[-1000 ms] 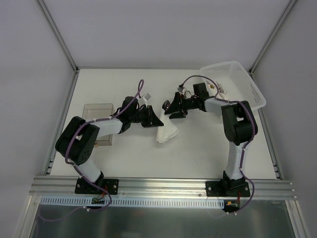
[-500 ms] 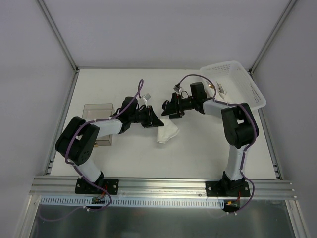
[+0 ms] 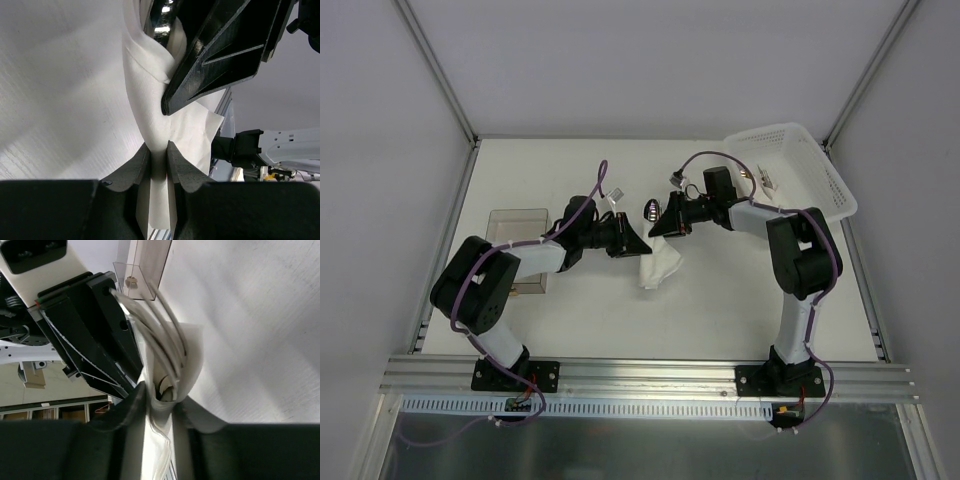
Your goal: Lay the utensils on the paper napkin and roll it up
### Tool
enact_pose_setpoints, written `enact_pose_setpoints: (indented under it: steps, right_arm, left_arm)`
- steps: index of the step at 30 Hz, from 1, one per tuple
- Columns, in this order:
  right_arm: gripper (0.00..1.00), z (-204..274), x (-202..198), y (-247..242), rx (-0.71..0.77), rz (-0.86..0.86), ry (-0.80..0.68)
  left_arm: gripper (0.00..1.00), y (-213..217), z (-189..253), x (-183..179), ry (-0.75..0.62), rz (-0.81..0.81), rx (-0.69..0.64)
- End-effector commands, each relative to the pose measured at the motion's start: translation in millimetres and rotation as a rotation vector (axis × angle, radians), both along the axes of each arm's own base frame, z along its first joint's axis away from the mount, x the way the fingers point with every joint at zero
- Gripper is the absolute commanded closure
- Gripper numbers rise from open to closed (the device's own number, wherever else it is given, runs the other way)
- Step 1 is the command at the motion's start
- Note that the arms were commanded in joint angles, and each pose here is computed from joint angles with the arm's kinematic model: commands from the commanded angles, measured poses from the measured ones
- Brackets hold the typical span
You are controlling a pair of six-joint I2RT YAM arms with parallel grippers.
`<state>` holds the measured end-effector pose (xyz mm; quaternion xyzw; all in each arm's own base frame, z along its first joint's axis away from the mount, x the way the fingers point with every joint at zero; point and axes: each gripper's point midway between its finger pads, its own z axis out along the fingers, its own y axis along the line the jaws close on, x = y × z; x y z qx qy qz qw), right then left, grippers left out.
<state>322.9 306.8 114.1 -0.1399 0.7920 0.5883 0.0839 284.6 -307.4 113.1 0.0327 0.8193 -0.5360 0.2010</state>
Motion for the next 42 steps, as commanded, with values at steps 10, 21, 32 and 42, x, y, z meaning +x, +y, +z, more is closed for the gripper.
enact_pose_setpoints:
  steps: [10, 21, 32, 42]
  right_arm:
    - [1.0, 78, -10, 6, 0.148, 0.016, -0.128]
    - [1.0, 128, -43, 19, 0.229, 0.117, -0.206]
    - [1.0, 147, -58, 21, 0.259, 0.16, -0.249]
    - [1.0, 154, -65, 23, 0.271, 0.185, -0.257]
  left_arm:
    - [0.77, 6, 65, -5, -0.194, -0.043, -0.044]
    - [0.61, 17, 112, -16, -0.351, -0.074, -0.033]
    - [0.58, 26, 121, -12, -0.416, -0.04, 0.024]
    - [0.52, 31, 118, -21, -0.409, -0.064, 0.047]
